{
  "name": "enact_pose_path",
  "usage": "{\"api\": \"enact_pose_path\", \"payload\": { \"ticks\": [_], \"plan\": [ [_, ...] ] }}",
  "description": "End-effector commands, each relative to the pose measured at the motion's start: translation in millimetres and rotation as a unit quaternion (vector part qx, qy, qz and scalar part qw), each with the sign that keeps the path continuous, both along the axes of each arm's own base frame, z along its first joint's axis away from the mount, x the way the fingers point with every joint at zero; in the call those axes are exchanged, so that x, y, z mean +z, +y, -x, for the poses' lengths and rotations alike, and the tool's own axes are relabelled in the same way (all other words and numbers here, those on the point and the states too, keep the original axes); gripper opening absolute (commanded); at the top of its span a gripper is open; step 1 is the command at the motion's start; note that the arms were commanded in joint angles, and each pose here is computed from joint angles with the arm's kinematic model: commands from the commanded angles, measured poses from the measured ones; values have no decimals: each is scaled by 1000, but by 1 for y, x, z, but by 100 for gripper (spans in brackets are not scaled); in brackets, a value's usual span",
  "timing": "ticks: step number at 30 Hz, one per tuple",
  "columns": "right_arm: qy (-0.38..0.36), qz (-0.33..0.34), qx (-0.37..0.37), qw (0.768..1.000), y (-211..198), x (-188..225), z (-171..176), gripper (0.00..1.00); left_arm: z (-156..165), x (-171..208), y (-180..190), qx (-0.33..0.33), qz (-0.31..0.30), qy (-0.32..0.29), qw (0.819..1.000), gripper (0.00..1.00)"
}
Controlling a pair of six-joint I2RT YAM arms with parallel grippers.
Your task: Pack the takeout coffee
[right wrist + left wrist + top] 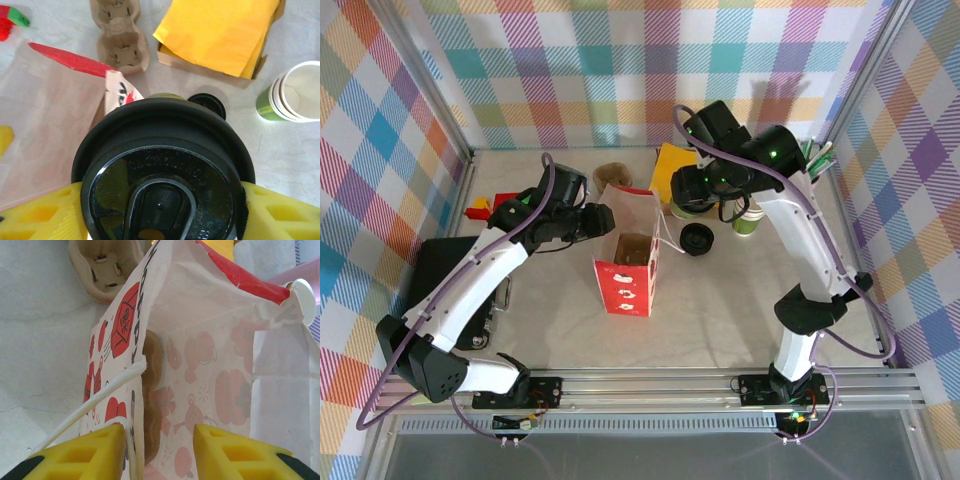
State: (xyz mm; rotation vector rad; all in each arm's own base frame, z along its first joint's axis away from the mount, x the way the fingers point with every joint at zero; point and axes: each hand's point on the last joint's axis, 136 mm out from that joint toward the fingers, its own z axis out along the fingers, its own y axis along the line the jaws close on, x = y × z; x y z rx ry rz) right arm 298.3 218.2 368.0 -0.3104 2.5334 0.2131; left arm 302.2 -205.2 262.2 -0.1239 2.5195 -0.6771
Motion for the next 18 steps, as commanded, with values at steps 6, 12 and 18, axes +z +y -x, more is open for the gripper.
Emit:
{"api": "enact_pose_path", "payload": {
  "ticks": [6,12,18],
  "plan": [
    [-25,-65,50,996,43,21,8,63,5,6,-4,-4,16,-11,1000,40],
    [-43,-92,68,993,60,32,9,62,7,6,-4,-4,18,-12,1000,41],
    [-47,-117,84,988,75,39,13,62,9,11,-4,-3,27,-15,1000,41]
  ]
}}
